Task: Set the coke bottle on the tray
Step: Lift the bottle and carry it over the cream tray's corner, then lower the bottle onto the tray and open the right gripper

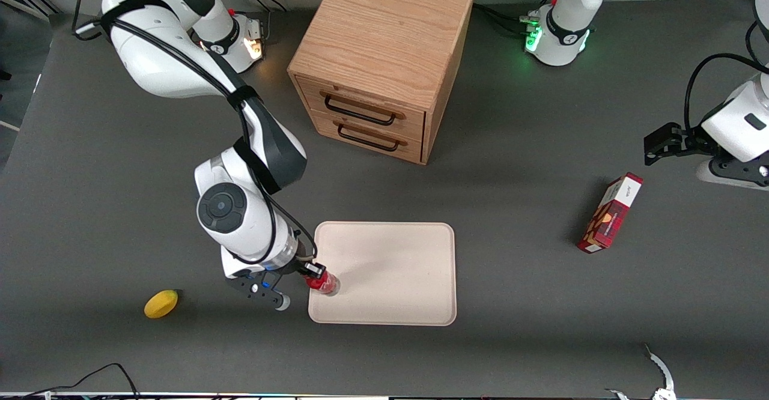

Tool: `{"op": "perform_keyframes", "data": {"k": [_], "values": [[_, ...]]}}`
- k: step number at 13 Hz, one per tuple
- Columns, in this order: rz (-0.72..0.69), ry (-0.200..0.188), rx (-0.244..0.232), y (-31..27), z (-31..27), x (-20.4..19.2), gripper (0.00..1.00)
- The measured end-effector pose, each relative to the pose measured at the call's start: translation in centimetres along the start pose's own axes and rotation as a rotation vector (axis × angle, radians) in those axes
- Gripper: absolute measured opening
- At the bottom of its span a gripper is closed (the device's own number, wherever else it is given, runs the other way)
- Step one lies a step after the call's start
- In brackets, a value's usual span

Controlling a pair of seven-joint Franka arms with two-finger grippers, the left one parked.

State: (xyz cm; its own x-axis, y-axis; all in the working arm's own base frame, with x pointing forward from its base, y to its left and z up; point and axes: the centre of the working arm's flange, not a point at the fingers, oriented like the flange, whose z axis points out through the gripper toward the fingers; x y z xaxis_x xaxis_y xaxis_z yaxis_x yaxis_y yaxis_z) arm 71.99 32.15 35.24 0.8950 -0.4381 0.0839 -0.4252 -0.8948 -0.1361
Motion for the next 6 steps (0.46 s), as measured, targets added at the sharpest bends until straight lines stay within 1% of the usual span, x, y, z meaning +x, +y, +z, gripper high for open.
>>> {"op": "perform_keyframes", "data": {"k": [1,3,4,5,6], "values": [[-0.001,0.018,-0.012,0.0,0.6,0.1,0.31],[-0.011,0.058,-0.053,-0.1,1.9,-0.2,0.31],[-0.009,0.067,-0.062,-0.2,2.6,-0.4,0.31],[-0.009,0.078,-0.058,-0.4,2.6,-0.4,0.31],[-0.009,0.078,-0.057,-0.4,2.6,-0.4,0.32]]}}
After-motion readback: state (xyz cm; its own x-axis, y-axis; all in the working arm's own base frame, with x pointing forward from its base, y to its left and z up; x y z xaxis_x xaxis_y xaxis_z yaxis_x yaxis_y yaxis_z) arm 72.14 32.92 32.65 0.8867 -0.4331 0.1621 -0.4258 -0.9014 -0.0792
